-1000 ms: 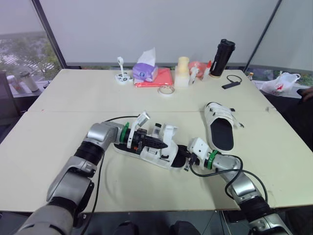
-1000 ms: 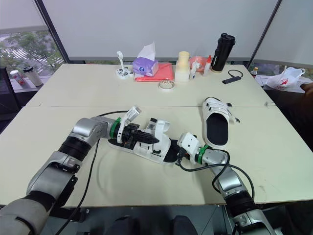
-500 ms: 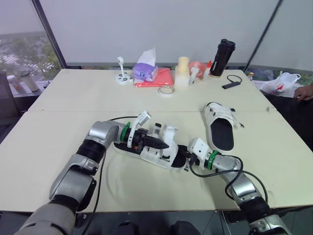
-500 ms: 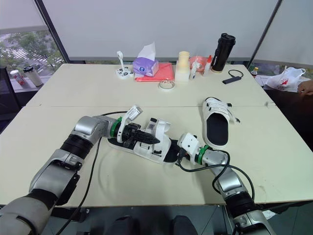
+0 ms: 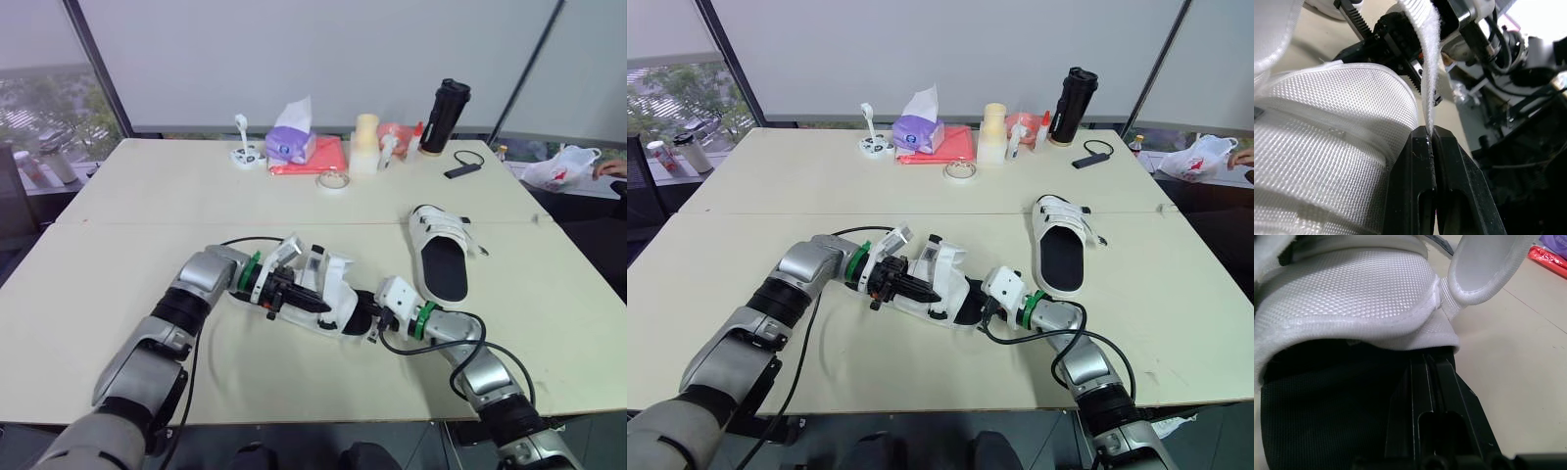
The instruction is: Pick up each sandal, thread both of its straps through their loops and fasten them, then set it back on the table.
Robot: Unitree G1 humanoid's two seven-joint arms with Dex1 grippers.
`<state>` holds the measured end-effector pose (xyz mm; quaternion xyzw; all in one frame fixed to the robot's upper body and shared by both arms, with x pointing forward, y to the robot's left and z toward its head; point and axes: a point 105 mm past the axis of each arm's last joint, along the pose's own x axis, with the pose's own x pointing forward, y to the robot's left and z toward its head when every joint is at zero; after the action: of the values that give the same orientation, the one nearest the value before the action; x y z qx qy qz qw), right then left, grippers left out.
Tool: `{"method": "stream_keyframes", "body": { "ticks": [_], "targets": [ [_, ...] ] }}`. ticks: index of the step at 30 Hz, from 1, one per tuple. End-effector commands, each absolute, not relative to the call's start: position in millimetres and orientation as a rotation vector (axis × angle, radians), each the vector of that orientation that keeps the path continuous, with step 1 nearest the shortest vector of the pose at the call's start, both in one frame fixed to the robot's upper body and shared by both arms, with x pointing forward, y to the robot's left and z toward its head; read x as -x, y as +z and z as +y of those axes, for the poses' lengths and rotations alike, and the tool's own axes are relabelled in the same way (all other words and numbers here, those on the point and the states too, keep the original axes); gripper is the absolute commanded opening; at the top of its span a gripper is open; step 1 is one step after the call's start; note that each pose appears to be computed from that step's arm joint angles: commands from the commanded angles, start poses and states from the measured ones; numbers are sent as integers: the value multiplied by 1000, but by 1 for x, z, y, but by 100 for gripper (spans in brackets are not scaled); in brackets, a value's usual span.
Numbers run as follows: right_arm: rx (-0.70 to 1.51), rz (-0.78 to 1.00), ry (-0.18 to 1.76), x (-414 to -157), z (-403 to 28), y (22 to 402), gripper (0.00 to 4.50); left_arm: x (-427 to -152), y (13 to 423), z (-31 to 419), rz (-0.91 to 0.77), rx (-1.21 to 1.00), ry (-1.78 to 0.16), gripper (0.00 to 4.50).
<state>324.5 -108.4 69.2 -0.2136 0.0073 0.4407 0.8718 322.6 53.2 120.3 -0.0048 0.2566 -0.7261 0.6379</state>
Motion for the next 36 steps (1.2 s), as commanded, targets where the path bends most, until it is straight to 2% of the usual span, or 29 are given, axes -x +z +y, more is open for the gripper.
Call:
{"method": "stream_keyframes", "body": {
  "ticks": [1, 6, 20, 28, 36],
  "targets": [
    [445, 164, 925, -317, -115, 35, 0, -326, 105, 55, 626, -34, -1603, 5],
    [445, 162, 925, -317, -114, 35, 0, -321, 104, 55, 628, -73, -1643, 5],
    [439, 162, 932, -315, -111, 33, 0, -301, 92, 65, 616, -354, -1744, 5],
    [438, 168, 933, -315, -111, 32, 0, -301, 88, 76, 629, -379, -1719, 5],
    [438, 170, 933, -315, -111, 32, 0, -306, 110, 74, 584, -252, -1700, 5]
  ]
}}
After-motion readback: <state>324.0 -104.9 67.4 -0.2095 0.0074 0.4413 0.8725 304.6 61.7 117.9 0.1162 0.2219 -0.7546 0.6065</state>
